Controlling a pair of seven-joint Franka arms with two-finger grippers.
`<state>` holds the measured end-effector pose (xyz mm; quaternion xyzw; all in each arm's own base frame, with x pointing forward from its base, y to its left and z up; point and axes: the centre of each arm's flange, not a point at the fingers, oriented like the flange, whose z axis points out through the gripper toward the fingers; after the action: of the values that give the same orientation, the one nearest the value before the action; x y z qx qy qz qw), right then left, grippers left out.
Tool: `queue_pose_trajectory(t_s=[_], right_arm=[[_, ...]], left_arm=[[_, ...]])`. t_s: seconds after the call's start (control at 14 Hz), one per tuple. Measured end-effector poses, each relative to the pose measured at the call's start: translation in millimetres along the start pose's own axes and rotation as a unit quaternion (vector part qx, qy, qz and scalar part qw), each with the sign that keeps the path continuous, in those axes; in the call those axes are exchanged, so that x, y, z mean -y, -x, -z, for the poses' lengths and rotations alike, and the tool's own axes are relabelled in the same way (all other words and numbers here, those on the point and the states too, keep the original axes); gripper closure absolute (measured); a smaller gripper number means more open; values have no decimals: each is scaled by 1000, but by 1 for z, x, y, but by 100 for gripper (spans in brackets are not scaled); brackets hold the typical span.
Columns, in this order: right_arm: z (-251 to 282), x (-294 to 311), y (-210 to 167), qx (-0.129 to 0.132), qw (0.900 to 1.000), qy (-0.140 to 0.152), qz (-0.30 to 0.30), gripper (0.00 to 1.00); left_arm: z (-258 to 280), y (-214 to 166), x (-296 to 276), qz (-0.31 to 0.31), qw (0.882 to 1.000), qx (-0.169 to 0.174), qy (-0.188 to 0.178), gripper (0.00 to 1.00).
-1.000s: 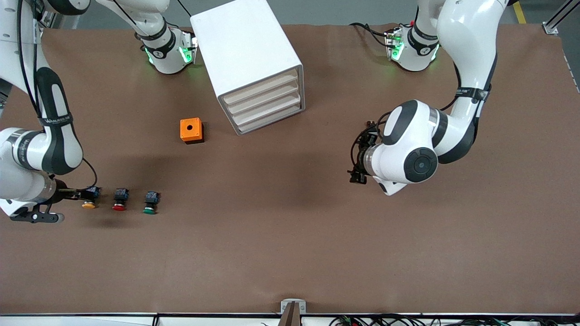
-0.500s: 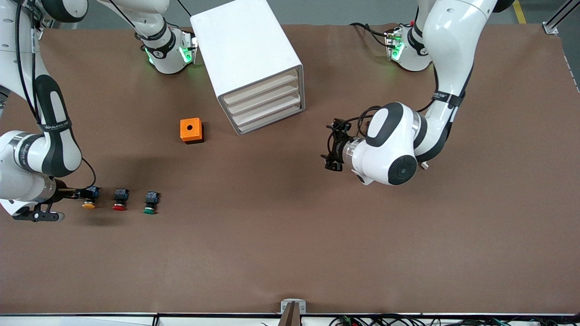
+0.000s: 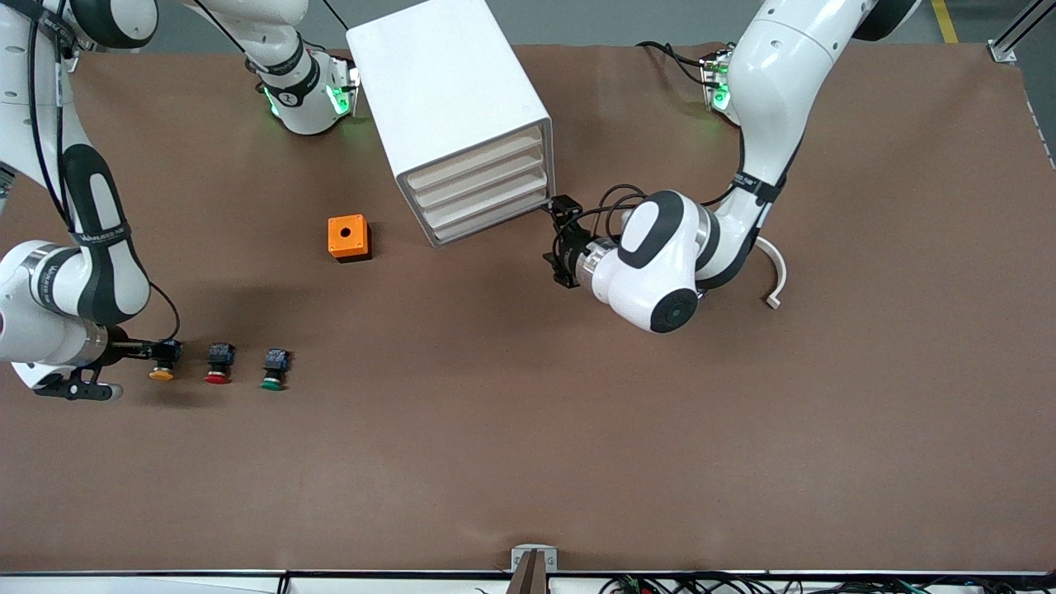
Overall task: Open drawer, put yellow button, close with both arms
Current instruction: 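Reach the left gripper to the drawer while the right gripper nears the yellow button, then pull the drawer out with the left gripper while the right gripper grasps the button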
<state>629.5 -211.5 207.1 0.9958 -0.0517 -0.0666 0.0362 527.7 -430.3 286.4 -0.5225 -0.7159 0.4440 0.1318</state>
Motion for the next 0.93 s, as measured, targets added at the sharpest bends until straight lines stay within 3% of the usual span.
queue_pose_trajectory(t_s=[0.29, 0.71, 0.93], right_arm=[[-9, 4, 3, 8, 1000, -7, 0, 0], [-22, 6, 6, 18, 1000, -8, 6, 0], [-24, 6, 4, 11, 1000, -7, 7, 6]], left_arm=[[-7, 7, 1, 61, 997, 38, -38, 3], [-56, 28, 33, 85, 992, 14, -92, 8], [-74, 27, 32, 95, 987, 13, -129, 20]])
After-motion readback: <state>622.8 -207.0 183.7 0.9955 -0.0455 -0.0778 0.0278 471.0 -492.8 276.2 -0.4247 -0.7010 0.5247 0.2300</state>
